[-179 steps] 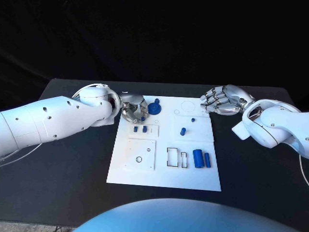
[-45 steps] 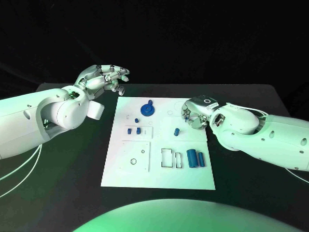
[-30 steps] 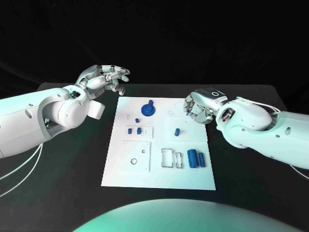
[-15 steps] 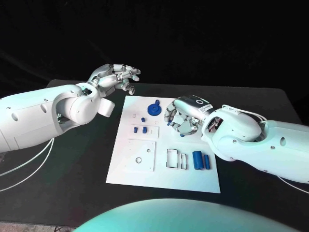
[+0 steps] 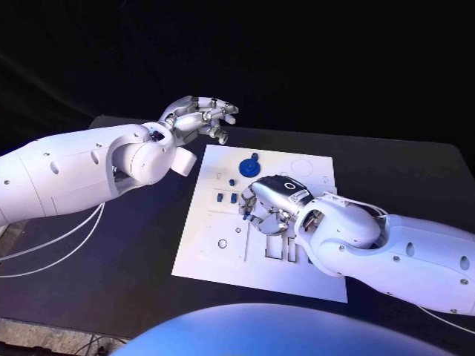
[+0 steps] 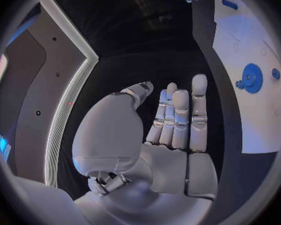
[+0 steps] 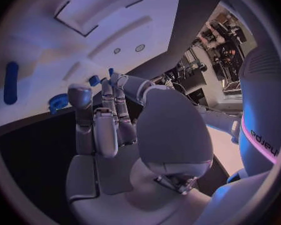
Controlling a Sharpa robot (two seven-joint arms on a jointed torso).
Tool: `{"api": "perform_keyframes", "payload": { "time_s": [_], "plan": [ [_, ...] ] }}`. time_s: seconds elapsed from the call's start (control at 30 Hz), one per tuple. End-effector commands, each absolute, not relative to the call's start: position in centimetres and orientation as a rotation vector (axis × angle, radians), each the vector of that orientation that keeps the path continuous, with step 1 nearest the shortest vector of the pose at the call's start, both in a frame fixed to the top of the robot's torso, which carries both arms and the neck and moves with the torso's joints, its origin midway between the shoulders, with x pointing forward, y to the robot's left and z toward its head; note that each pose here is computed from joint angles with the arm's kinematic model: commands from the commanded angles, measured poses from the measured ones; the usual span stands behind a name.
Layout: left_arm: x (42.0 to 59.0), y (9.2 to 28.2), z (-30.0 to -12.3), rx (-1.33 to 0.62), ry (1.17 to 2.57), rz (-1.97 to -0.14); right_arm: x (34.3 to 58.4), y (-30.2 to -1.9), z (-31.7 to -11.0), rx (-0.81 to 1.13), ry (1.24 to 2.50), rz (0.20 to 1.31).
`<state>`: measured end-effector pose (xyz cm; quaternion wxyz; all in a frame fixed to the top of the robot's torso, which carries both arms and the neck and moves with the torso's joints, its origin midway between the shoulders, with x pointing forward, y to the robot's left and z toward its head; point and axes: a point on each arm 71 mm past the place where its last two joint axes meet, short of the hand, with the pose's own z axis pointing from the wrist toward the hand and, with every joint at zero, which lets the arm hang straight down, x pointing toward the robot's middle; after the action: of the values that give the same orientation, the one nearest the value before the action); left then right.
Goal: Assemble the parts on the task board
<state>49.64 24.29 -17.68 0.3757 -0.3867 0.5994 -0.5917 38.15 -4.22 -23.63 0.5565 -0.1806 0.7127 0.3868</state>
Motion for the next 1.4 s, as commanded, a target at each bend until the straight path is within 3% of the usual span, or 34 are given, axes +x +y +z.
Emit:
{"api": "perform_keyframes", "payload": {
  "time_s": [0.03,0.33,1.4],
  "plan": [
    [49.6,23.9,-17.6,-0.977,1.543,-1.538,37.7,-3.8,-24.2,-0.464,1.669,0.920],
    [49.7,23.4,-17.7,-0.970,1.564,-1.542,37.4,-3.2,-25.6,-0.463,1.690,0.924],
    [49.6,23.4,-17.8,-0.970,1.597,-1.546,37.2,-2.5,-27.0,-0.503,1.740,0.909]
  ]
}}
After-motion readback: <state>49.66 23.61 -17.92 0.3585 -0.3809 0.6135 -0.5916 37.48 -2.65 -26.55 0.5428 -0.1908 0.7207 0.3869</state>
